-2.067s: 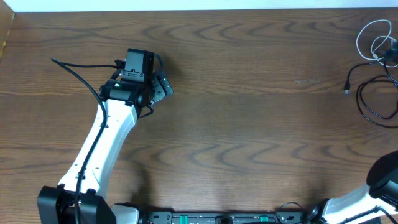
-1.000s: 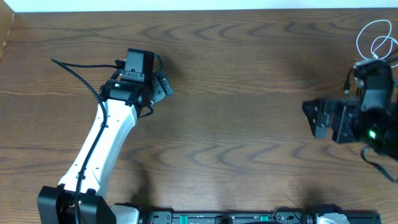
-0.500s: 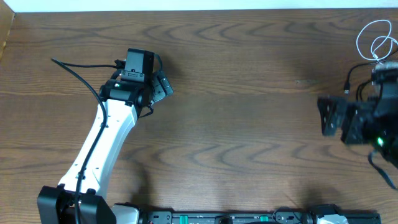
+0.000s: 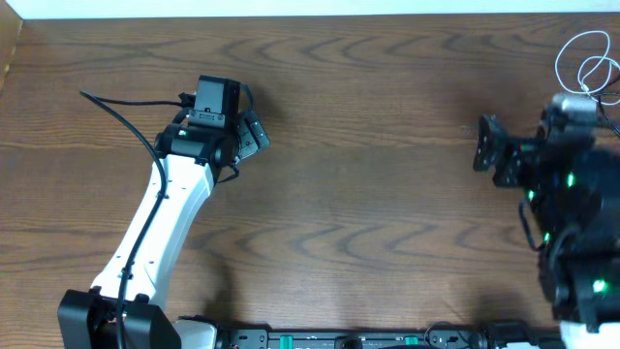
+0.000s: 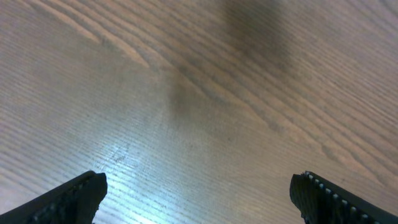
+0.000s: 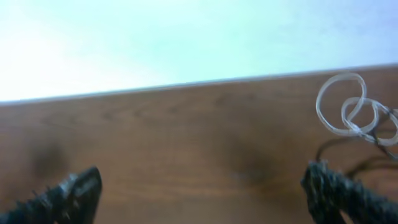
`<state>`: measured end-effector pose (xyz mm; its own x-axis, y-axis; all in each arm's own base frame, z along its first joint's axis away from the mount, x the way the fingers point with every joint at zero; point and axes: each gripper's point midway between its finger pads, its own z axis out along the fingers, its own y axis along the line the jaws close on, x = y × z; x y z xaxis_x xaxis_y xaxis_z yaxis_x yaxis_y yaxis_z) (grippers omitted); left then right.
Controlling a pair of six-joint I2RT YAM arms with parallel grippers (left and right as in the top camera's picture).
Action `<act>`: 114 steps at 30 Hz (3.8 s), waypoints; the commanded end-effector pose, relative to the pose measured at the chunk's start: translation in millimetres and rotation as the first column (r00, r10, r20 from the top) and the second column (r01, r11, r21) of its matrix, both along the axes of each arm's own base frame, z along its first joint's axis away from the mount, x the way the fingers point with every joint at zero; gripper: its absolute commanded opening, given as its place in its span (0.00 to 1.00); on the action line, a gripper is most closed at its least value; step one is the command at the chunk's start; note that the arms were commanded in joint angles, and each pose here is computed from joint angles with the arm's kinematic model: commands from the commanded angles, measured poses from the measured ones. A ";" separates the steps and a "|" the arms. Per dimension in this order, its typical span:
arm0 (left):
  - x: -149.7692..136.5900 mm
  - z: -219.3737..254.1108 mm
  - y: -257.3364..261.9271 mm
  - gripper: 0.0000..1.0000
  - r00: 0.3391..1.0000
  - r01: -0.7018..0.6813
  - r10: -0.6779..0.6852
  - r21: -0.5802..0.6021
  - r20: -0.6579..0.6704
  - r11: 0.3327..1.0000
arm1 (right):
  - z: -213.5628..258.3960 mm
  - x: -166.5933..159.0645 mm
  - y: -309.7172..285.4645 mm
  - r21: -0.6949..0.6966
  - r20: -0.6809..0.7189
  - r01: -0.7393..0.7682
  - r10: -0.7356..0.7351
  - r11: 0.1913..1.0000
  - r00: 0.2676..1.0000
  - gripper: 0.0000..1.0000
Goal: Untangle cables
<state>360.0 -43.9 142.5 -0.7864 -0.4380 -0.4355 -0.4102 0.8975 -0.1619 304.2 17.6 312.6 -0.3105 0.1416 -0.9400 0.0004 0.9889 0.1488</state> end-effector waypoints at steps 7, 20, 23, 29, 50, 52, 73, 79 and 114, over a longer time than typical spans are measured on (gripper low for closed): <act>0.5 1.6 2.3 0.99 1.000 -0.011 0.011 0.002 0.003 1.000 | -49.2 -43.1 -12.4 -0.026 0.184 0.036 -0.030 0.999 0.983 0.99; 0.5 1.6 2.4 0.99 1.000 -0.011 0.011 0.003 0.003 1.000 | -113.7 -57.8 -12.5 0.011 0.269 0.035 -0.037 0.999 0.962 0.99; 0.5 1.6 2.4 0.99 1.000 -0.011 0.011 0.003 0.003 1.000 | -128.5 -57.4 -12.4 0.011 0.262 0.035 -0.036 0.999 0.964 0.99; 0.5 1.6 2.4 0.99 1.000 -0.011 0.011 0.003 0.003 1.000 | -152.8 -57.9 -10.8 0.010 0.250 0.025 -0.027 1.000 0.968 0.99; 0.5 1.6 2.4 0.99 1.000 -0.011 0.011 0.003 0.003 1.000 | -156.1 -58.2 -8.1 0.009 0.235 0.013 -0.015 1.000 0.972 0.99; 0.5 1.6 2.4 0.99 1.000 -0.011 0.011 0.003 0.003 1.000 | -156.2 -58.2 -8.1 0.009 0.234 0.013 -0.015 1.000 0.972 0.99; 2.5 16.3 18.2 0.99 0.998 -0.031 0.026 0.086 0.056 0.996 | -156.2 -58.2 -8.1 0.009 0.234 0.013 -0.015 1.000 0.972 0.99; 17.5 70.2 -16.6 0.99 0.912 0.286 -0.302 0.100 0.277 0.953 | -156.2 -58.2 -8.1 0.009 0.234 0.013 -0.015 1.000 0.972 0.99; -111.2 52.1 31.0 0.99 0.382 0.108 -0.436 0.429 0.815 0.897 | -156.2 -58.2 -8.1 0.009 0.234 0.013 -0.015 1.000 0.972 0.99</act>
